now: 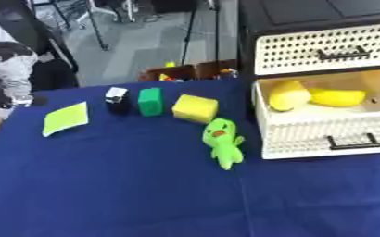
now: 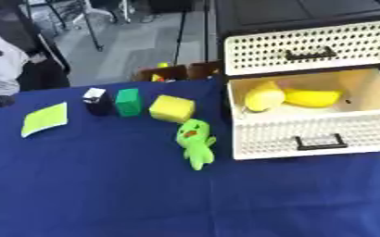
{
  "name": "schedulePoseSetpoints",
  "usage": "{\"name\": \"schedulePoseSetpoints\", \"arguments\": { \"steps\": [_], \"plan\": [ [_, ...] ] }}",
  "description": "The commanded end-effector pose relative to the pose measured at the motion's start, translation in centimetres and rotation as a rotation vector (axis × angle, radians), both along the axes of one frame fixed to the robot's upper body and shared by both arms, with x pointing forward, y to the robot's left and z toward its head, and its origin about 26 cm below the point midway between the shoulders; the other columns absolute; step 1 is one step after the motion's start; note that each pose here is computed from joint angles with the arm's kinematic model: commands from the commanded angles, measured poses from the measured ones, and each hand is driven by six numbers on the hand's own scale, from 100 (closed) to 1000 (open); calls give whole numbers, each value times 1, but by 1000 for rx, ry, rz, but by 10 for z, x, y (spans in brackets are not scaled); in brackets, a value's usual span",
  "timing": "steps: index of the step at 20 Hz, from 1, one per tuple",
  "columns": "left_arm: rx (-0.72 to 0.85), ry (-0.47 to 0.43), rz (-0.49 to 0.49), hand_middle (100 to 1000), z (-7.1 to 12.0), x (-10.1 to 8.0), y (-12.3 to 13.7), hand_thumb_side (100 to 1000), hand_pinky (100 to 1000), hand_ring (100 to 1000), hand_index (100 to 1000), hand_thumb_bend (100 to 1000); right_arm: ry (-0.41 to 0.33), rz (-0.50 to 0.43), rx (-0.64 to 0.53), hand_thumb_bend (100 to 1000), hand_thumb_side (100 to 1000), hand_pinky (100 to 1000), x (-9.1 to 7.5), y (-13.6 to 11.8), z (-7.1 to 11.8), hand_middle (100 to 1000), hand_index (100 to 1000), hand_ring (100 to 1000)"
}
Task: Pick up objects from table and place into drawer.
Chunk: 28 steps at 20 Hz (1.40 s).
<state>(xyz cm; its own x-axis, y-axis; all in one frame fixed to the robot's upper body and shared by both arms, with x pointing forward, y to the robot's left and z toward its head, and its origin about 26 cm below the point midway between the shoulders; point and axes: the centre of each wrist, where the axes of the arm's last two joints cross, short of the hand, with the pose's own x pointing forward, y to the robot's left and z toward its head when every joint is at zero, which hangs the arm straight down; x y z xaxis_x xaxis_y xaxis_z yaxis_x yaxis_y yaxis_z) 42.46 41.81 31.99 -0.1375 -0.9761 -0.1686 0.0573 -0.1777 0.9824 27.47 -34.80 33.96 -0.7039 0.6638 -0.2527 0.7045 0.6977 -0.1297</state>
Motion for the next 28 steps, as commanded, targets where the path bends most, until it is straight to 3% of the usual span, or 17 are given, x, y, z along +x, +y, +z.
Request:
{"name": "schedulePoseSetpoints", "arguments": {
  "steps": [1, 8, 16, 21, 28],
  "plan": [
    [-3, 65, 39, 957, 11, 2, 8, 713, 928, 974, 1000, 636, -65, 3, -25, 100, 945, 589, -3, 3, 7, 661, 805, 685],
    [-38, 125, 98, 966, 4, 10, 14, 628, 938, 980, 1000, 598, -77, 6, -31, 100, 945, 587, -3, 3, 9, 658, 801, 682],
    [-44, 95, 193, 973, -5, 17, 20, 635, 942, 983, 1000, 611, -85, 9, -21, 100, 940, 583, -3, 4, 9, 651, 797, 675],
    [-69, 76, 250, 973, -10, 18, 28, 635, 942, 982, 1000, 575, -90, 22, -22, 100, 932, 582, -3, 5, 10, 649, 792, 672],
    [-90, 70, 346, 966, -15, 13, 46, 546, 942, 979, 997, 456, -96, 35, -24, 100, 924, 580, -3, 4, 10, 645, 789, 670]
  ]
}}
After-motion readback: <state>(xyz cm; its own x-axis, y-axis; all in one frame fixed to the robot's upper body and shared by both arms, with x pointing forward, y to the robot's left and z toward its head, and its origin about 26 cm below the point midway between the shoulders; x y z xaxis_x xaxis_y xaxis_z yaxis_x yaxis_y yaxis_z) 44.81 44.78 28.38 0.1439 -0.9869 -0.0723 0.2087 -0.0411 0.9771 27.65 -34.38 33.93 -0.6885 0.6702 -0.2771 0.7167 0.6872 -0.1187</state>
